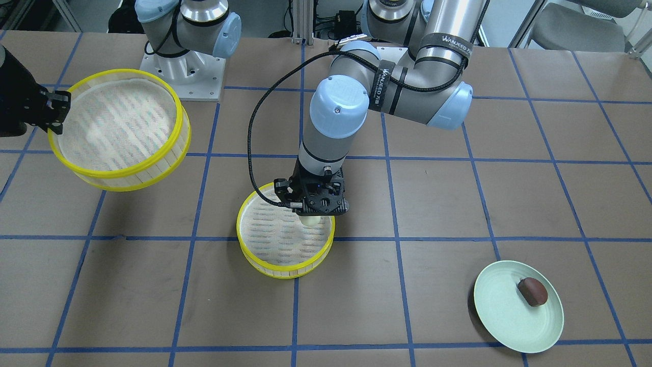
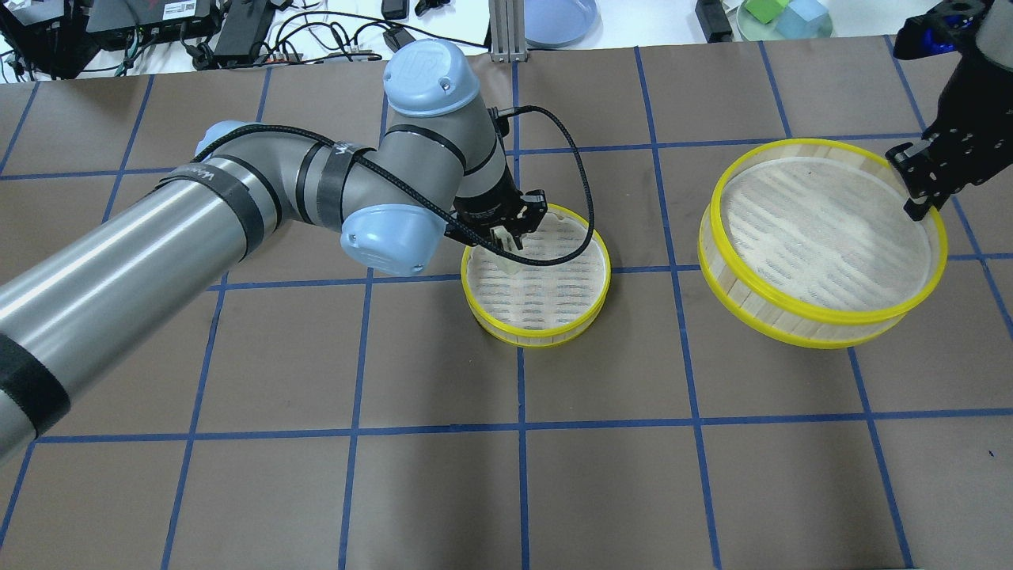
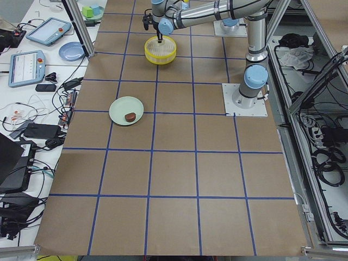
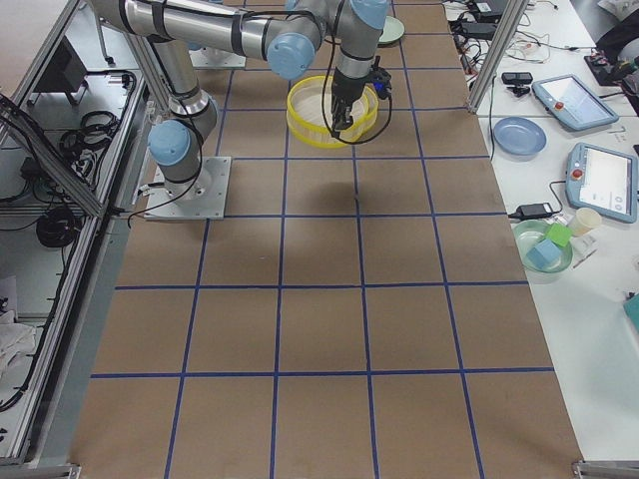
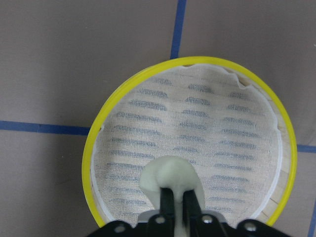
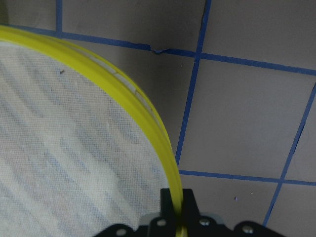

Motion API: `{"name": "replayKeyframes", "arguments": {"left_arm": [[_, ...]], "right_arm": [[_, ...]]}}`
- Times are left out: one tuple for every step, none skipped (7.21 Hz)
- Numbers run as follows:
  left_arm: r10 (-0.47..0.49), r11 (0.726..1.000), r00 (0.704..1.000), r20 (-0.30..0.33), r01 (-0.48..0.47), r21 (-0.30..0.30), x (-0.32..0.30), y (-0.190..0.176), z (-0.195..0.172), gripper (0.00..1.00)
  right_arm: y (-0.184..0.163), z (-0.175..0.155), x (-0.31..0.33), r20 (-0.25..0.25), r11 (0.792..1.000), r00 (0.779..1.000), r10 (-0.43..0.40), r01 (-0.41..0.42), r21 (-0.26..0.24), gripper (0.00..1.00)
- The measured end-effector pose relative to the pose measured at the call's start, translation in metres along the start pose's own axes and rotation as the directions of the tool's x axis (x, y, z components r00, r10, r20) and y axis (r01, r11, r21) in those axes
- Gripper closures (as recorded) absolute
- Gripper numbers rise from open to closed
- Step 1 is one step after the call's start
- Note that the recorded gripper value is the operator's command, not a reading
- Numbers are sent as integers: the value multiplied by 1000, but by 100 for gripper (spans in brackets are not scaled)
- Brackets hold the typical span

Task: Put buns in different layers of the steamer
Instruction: 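Lower the white bun into the bottom tier and open the left gripper, then restack the top tier with the right gripper while the left withdraws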

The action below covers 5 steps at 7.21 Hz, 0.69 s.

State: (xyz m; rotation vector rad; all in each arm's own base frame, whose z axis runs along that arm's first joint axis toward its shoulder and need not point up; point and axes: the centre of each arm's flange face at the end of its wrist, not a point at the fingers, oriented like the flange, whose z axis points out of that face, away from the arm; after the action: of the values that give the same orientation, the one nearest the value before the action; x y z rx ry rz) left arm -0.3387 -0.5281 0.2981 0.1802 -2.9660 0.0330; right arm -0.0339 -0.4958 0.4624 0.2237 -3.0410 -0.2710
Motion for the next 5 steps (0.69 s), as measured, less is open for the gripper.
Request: {"name": "replayKeyframes", "arguments": {"left_arm": [[2,1000,1000,-1,-2,1,1,1,0,0],[4,1000,1000,-6,-4,3,3,1,-1,0],[15,1000,1000,-10,-15,9,4,0,-5,0],[56,998,998,-2,-56,25,-2,-7,-11,0],[109,993,994,27,-111,49,-21,-24,-21,0]], "right_arm": [[0,0,-1,1,1000,1000,-1,1,-2,100],[0,0,-1,2,1000,1000,-2,2,-3,100],[0,0,-1,2,1000,1000,-1,1,-2,100],[1,-1,-2,2,1000,1000,1,-1,0,100],[-1,0,-5,7,1000,1000,16,-16,3,100]]}}
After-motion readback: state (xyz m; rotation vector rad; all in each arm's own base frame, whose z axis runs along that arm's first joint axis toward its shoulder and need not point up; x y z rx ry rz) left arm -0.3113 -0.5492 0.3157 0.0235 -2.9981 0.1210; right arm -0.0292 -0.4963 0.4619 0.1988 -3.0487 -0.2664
